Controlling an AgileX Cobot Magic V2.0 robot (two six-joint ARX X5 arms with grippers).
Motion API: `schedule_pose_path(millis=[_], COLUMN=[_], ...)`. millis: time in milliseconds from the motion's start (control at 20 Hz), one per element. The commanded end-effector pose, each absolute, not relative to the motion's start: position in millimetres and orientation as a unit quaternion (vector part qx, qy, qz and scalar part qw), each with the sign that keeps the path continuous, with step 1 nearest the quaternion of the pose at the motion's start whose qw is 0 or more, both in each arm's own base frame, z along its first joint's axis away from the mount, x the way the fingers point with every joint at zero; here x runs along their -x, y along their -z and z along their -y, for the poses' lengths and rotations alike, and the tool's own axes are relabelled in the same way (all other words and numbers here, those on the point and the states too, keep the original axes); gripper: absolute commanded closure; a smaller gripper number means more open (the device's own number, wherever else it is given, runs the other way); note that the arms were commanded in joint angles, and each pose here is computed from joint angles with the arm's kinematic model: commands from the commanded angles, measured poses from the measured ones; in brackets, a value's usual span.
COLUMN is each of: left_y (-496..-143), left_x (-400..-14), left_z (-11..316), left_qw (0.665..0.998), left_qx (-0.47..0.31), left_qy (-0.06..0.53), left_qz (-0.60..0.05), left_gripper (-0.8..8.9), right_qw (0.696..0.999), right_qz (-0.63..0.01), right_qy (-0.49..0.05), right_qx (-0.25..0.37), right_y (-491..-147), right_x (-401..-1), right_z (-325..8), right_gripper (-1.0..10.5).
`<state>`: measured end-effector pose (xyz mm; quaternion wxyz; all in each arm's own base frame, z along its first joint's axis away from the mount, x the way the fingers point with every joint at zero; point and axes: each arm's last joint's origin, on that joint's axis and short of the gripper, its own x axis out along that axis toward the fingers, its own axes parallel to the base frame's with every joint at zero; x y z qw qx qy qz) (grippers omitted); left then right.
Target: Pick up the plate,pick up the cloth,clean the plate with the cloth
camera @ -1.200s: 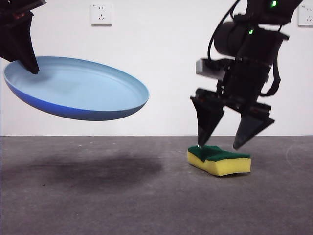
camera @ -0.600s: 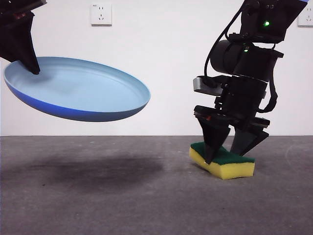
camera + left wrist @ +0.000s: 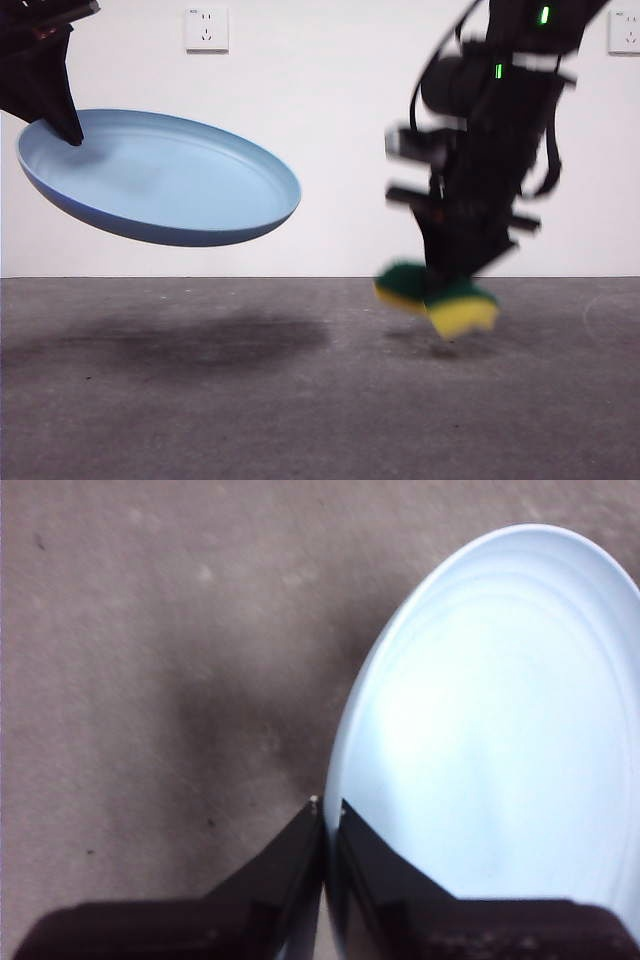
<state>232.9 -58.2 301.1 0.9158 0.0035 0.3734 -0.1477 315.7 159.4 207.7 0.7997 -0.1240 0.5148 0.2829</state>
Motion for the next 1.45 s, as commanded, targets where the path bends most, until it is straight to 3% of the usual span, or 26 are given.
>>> schedule_pose_path(millis=[50, 200, 350, 500, 650, 950, 1250, 1350, 1450], left_y=[-296.4, -289.8, -288.5, -292.2, -293.7, -297.5, -302.9, -302.5, -300.5], left_x=[-237.1, -242.9, -242.1, -236.1, -230.5, -226.0, -229.9, -233.8, -235.5], left_z=[60.1, 67.0, 84.9, 106.9, 121.3, 135.4, 136.3, 129.0, 122.8], left_qw=[0.916, 0.91, 0.907, 0.897, 0.891, 0.89, 0.901, 0.905, 0.904], left_qx=[0.001, 0.01, 0.01, 0.026, 0.026, 0.031, 0.039, 0.044, 0.045], left_qy=[0.143, 0.151, 0.182, 0.246, 0.274, 0.3, 0.299, 0.286, 0.275], left_qz=[-0.374, -0.385, -0.381, -0.367, -0.361, -0.342, -0.311, -0.312, -0.324], left_gripper=[8.22, 8.22, 8.22, 8.22, 8.22, 8.22, 8.22, 8.22, 8.22], right_qw=[0.827, 0.829, 0.846, 0.848, 0.836, 0.818, 0.782, 0.771, 0.775], right_qz=[-0.467, -0.412, -0.365, -0.367, -0.401, -0.409, -0.443, -0.482, -0.504], right_qy=[-0.297, -0.376, -0.386, -0.378, -0.372, -0.402, -0.43, -0.389, -0.31], right_qx=[0.102, 0.042, 0.051, 0.056, 0.039, 0.042, 0.087, 0.145, 0.223], right_y=[-246.7, -289.2, -305.3, -295.9, -277.6, -262.6, -255.2, -247.5, -242.0], right_x=[-297.7, -271.0, -259.8, -266.6, -272.1, -264.0, -233.6, -224.7, -221.7], right_z=[-163.6, -168.4, -178.9, -186.6, -199.0, -229.9, -252.7, -246.6, -235.3], right_gripper=[9.6, 9.6, 9.6, 9.6, 9.6, 9.6, 9.6, 9.6, 9.6])
